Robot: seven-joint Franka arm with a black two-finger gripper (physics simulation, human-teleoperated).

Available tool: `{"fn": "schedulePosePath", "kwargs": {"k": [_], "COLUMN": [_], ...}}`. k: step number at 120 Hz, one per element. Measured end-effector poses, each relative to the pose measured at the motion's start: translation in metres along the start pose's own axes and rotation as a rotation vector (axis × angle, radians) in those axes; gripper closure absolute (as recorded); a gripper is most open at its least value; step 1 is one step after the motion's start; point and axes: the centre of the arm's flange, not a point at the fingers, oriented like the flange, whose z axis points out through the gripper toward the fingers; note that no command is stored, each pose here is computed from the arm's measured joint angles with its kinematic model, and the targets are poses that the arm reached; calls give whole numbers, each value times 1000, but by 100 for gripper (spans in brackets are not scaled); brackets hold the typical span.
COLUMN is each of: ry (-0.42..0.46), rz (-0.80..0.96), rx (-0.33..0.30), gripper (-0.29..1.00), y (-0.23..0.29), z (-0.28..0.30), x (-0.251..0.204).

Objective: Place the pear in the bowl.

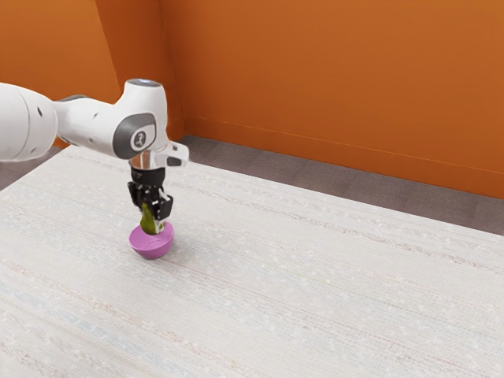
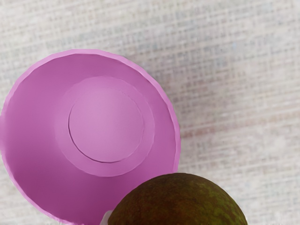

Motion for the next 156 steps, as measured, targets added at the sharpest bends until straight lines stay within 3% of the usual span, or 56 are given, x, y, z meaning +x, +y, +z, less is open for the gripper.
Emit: {"fn": "schedulePosePath", "kwargs": {"k": [48,75,100,120,138,156], "ry": [-32,-33,-19,108,239,245], "rz": [23,60,103,135,162,234], "rx": [21,-14,-22,-12,-21,-36], "gripper": [70,29,11,5,2,1], "y": [-40,-39,-35,-20,32,103], "z": [24,26,18,-67,-192,-242], "x": [7,7,11,6,-43,-62]}}
